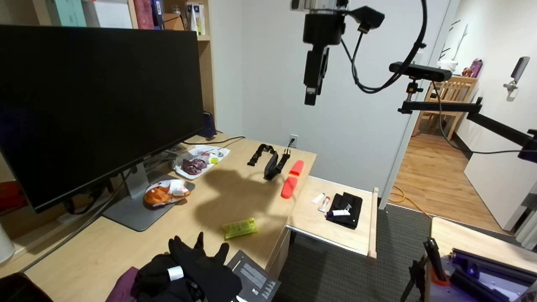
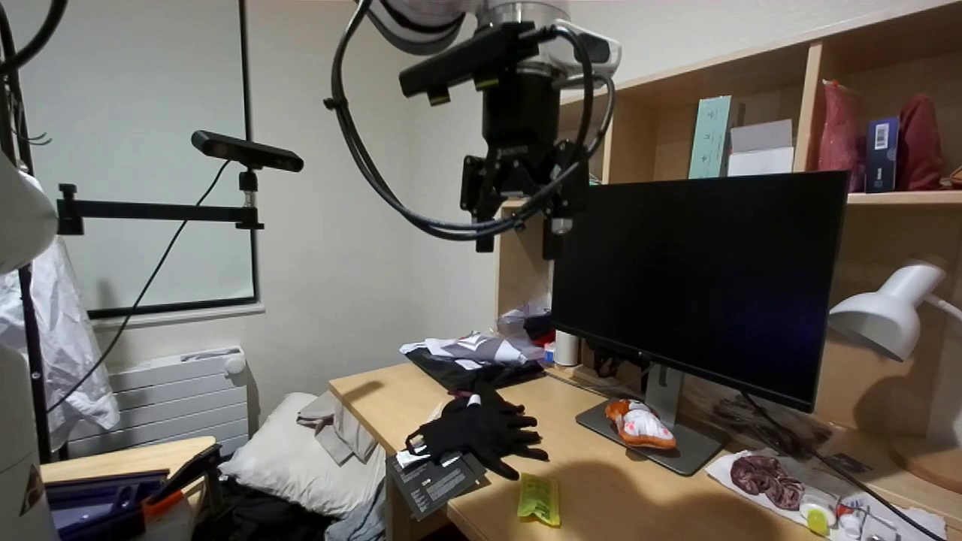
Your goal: Pick the orange object and put it on the drawer tray
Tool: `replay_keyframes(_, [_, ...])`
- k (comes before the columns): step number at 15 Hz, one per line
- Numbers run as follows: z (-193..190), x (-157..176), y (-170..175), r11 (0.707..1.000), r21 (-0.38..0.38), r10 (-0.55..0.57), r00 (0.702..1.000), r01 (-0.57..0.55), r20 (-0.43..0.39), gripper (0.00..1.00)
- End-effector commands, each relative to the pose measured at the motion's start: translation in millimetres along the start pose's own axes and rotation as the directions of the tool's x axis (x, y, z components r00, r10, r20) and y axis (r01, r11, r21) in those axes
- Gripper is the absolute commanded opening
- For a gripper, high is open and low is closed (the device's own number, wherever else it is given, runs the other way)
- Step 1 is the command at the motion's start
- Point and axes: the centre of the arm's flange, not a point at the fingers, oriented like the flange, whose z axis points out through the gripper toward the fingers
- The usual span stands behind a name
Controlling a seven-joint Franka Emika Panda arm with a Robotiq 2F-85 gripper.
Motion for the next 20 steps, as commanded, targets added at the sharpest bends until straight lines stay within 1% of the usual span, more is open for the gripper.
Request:
replay_keyframes(1, [40.2,16.7,4.1,1.0,-0.025,-0.02,0.999,0.018,-0.05,1.0])
replay_keyframes(4, [71.9,27.8,10.0,1.0,-0.026,0.012,0.998,-0.014,-0.061,1.0])
replay_keyframes(6, [93.4,36.6,16.1,0.995,-0.003,0.096,0.992,-0.097,-0.077,1.0])
replay_keyframes(8, [113.7,46.6,24.0,0.973,0.021,0.229,0.97,-0.228,-0.082,1.0])
replay_keyframes(10, [129.1,54.1,29.2,0.942,0.044,0.335,0.94,-0.333,-0.061,1.0])
replay_keyframes(11, [132.6,53.1,29.7,0.925,0.046,0.377,0.926,-0.377,-0.002,1.0])
replay_keyframes(12, [126.5,39.9,25.2,0.956,0.028,0.293,0.955,-0.292,-0.037,1.0])
replay_keyframes(14, [134.4,42.4,25.1,0.953,0.027,0.301,0.953,-0.301,-0.023,1.0])
replay_keyframes(18, [131.0,43.1,24.0,0.954,0.027,0.299,0.954,-0.298,-0.029,1.0])
replay_keyframes(19, [132.4,44.8,17.8,0.925,0.037,0.381,0.921,-0.379,-0.079,1.0])
replay_keyframes(20, [133.4,46.0,16.7,0.897,0.057,0.441,0.892,-0.438,-0.098,1.0])
